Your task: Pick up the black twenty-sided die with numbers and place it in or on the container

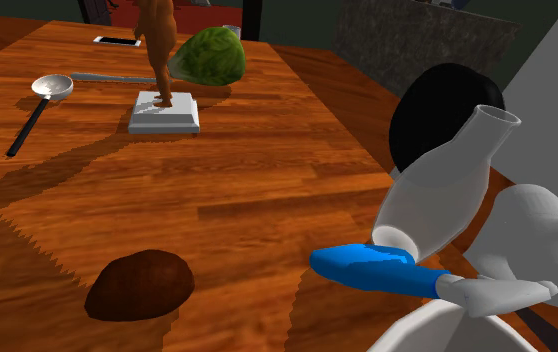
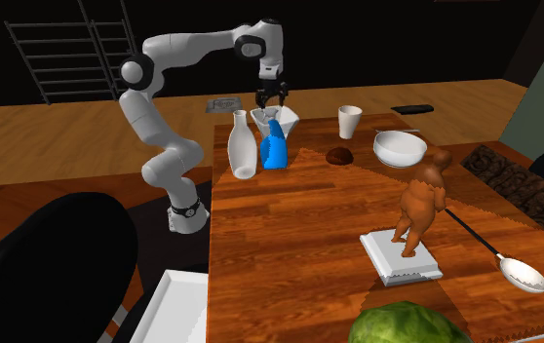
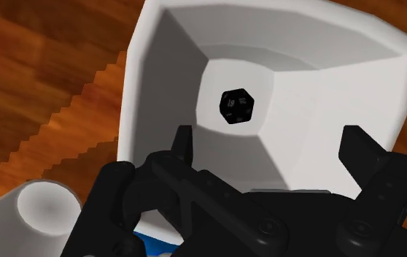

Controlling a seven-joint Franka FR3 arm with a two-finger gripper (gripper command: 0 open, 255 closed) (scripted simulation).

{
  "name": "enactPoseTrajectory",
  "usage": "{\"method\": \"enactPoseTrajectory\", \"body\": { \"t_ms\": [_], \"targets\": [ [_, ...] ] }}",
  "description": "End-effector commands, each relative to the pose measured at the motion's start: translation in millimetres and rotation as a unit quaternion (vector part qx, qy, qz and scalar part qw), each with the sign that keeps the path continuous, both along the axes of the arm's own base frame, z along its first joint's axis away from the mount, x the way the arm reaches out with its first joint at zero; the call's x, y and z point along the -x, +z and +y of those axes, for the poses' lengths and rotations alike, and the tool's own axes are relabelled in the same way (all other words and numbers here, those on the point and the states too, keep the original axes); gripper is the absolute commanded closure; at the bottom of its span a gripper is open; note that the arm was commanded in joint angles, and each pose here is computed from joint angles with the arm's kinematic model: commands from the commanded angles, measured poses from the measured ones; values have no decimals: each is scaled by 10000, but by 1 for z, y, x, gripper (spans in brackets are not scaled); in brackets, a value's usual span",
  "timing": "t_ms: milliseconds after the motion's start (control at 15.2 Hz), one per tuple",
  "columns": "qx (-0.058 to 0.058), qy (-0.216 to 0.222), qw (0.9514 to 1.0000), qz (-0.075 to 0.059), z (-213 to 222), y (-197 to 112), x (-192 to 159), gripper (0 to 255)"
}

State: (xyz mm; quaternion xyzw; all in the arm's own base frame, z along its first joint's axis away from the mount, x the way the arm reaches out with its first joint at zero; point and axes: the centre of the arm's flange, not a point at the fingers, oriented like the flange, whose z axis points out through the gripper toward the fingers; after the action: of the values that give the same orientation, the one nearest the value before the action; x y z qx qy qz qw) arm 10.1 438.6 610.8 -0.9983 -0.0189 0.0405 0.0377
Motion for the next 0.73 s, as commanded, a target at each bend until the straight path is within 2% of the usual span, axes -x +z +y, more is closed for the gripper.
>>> {"method": "enactPoseTrajectory", "body": {
  "t_ms": [0, 132, 660],
  "targets": [
    [1, -1, 10000, 0, -2, 20, -1, 0],
    [1, 0, 10000, 0, -4, 44, -3, 0],
    [1, -1, 10000, 0, -4, 44, -3, 0]
  ]
}}
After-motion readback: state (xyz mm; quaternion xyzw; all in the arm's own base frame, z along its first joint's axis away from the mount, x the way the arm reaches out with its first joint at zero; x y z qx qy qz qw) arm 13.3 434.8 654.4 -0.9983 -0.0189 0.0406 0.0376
